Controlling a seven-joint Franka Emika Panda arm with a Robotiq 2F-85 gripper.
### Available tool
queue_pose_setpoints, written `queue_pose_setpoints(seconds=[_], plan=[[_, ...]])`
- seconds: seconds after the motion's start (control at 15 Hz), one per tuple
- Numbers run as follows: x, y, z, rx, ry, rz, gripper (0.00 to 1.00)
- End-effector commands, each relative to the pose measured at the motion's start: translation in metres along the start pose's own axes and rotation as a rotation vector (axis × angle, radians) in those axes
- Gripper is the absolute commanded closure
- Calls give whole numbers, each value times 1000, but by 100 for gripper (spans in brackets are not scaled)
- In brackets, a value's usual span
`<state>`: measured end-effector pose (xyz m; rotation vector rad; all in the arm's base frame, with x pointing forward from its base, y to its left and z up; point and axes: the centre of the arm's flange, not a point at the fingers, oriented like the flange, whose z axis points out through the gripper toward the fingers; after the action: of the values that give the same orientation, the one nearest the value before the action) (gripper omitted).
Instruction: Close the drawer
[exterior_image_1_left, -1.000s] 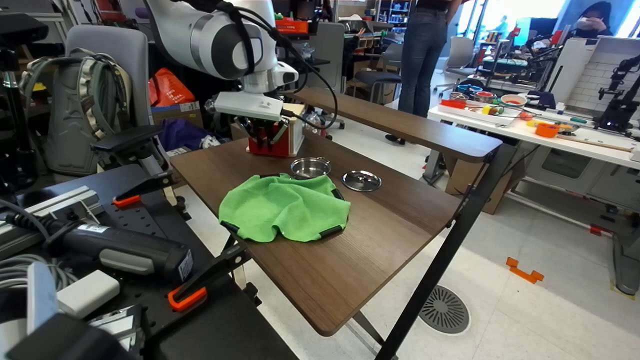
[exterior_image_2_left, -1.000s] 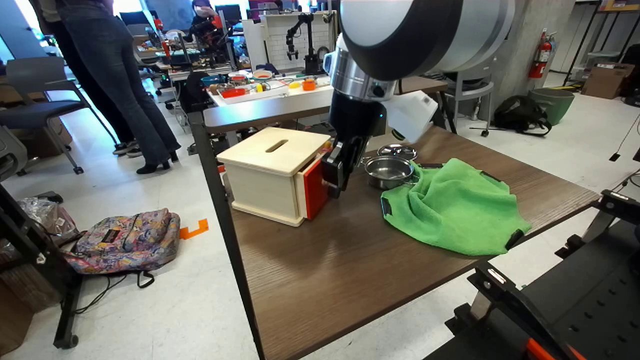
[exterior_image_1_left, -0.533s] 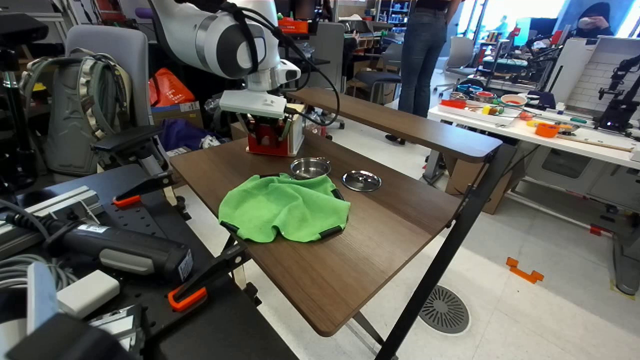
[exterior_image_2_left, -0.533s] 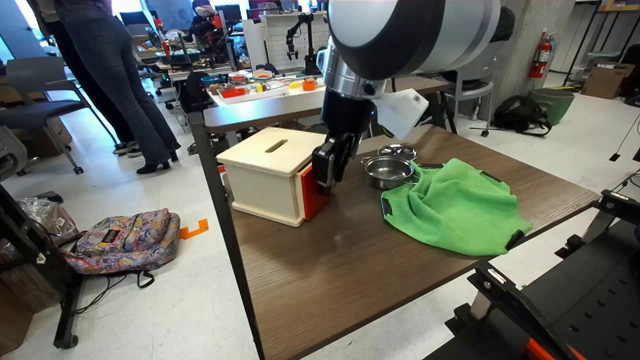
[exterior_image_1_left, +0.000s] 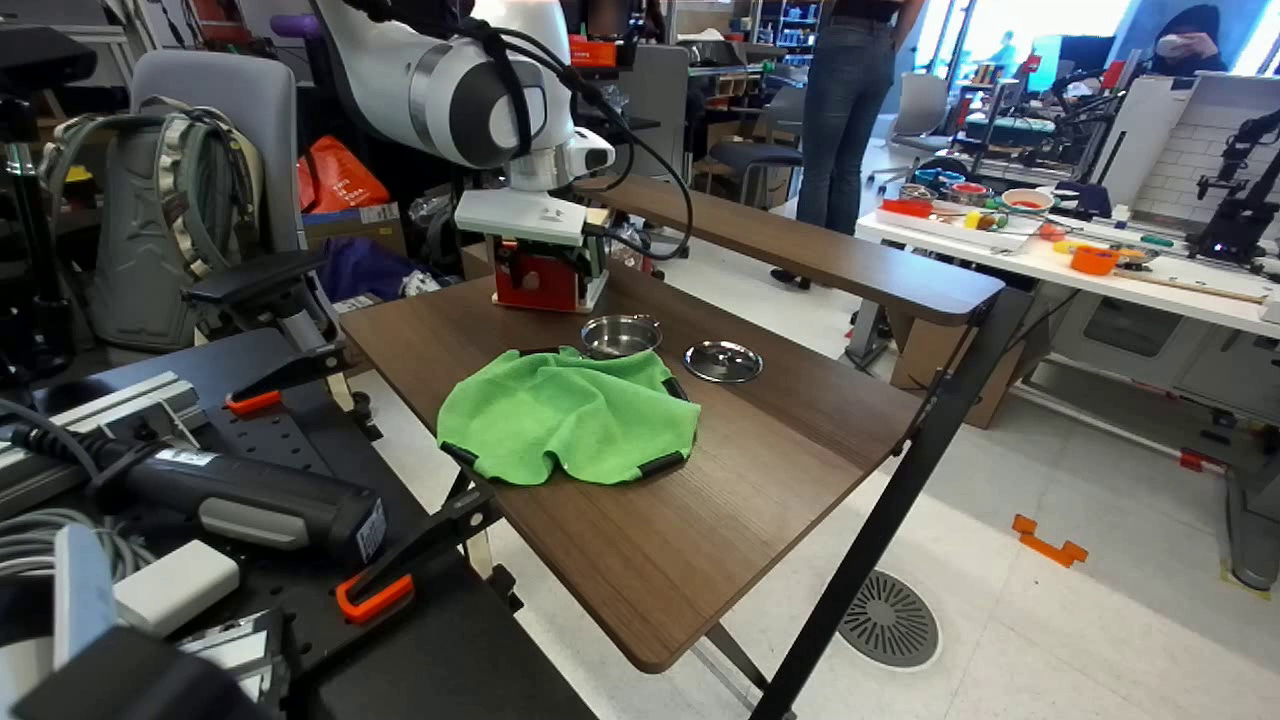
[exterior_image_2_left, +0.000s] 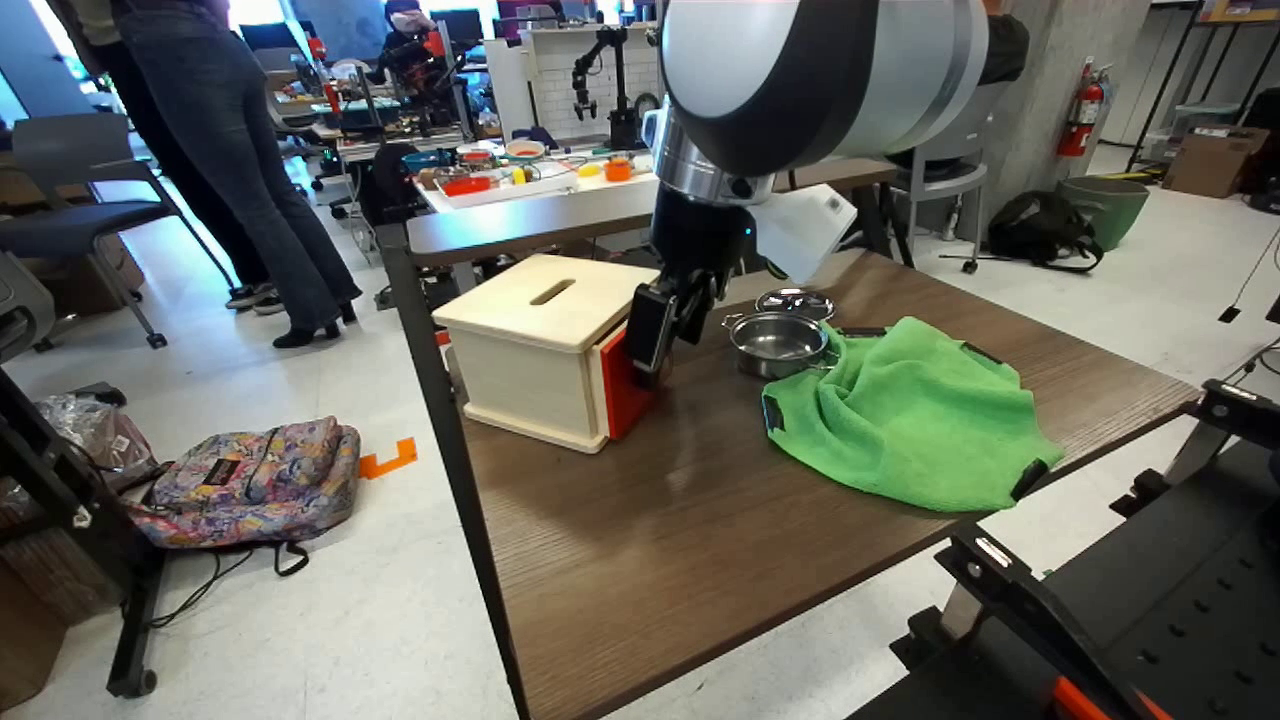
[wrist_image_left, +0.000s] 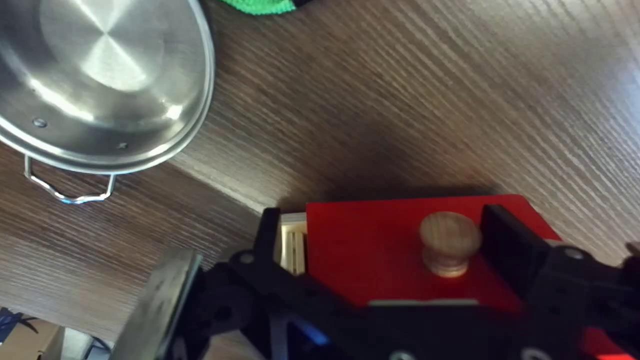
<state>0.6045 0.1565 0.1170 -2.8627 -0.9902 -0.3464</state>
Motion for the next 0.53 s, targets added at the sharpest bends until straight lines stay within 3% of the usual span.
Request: queue_pose_setpoints(seconds=[0.0,0.47], plan=[[20,1,-1,-21,41,-9,0],[10,-6,-18,-36,21,8,0]])
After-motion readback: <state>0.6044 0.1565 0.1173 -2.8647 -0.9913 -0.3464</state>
